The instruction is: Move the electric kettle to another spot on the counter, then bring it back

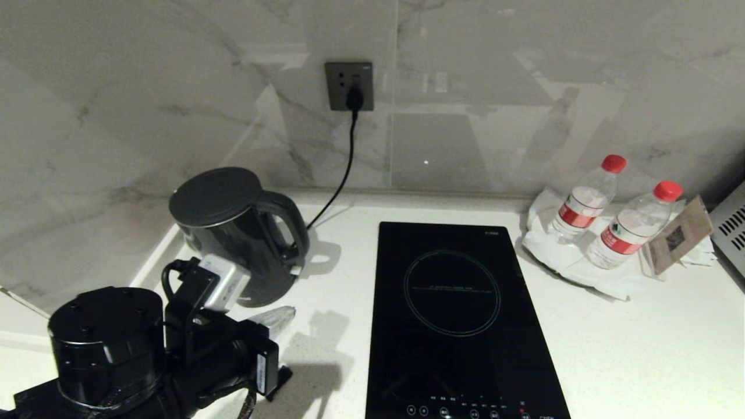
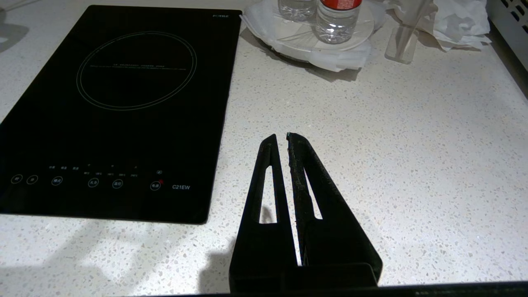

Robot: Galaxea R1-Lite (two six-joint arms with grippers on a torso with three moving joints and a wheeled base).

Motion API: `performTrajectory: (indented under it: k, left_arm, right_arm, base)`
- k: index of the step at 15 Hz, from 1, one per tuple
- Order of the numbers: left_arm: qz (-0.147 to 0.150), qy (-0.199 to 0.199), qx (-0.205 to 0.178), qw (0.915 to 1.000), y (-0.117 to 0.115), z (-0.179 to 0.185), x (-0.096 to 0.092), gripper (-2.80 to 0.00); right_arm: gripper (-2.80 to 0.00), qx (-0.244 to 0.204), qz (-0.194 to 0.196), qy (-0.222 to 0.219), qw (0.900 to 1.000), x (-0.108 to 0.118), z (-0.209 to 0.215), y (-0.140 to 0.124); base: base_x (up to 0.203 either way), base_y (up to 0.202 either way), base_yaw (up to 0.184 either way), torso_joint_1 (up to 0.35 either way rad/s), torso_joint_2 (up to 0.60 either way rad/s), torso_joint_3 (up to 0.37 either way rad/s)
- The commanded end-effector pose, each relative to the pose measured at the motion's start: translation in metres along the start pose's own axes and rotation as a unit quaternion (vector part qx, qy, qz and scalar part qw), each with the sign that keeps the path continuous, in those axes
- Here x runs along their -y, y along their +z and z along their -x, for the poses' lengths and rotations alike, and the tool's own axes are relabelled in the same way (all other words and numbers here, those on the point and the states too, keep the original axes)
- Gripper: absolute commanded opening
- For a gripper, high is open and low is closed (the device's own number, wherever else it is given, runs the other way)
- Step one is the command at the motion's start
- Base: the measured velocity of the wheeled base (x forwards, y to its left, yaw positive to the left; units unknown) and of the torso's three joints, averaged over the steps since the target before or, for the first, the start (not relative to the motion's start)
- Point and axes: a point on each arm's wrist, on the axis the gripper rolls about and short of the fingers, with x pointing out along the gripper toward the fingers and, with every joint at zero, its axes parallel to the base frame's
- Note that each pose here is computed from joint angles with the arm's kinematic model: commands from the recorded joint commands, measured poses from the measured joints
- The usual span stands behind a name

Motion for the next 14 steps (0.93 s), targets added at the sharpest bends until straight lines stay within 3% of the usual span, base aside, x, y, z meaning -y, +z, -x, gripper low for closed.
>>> performTrajectory:
  k: [1,5,12,14]
  left_arm:
    - [-0.006,0.009,-0.022,0.9997,-0.013,-0.027,0.010,-2.80]
    - [-0.004,0.037,0.023,0.9991,-0.022,-0.073,0.027,-2.80]
    - [-0.010,0.071,0.001,0.9974,-0.043,-0.105,0.032,-2.80]
    - [-0.002,0.104,0.022,0.9944,-0.043,-0.122,0.031,-2.80]
  right_arm:
    - [-2.80,0.000,0.000,0.000,1.000,0.000,0.000,0.000]
    - [-2.80,0.000,-0.002,0.000,1.000,0.000,0.000,0.000]
    - [-2.80,0.000,0.000,0.000,1.000,0.000,0.000,0.000]
    - [-2.80,0.000,0.000,0.000,1.000,0.000,0.000,0.000]
  base:
    - [0.000,0.000,0.000,0.000,0.00,0.000]
    - [0.000,0.000,0.000,0.000,0.00,0.000]
    - [0.000,0.000,0.000,0.000,0.00,0.000]
    - [0.000,0.000,0.000,0.000,0.00,0.000]
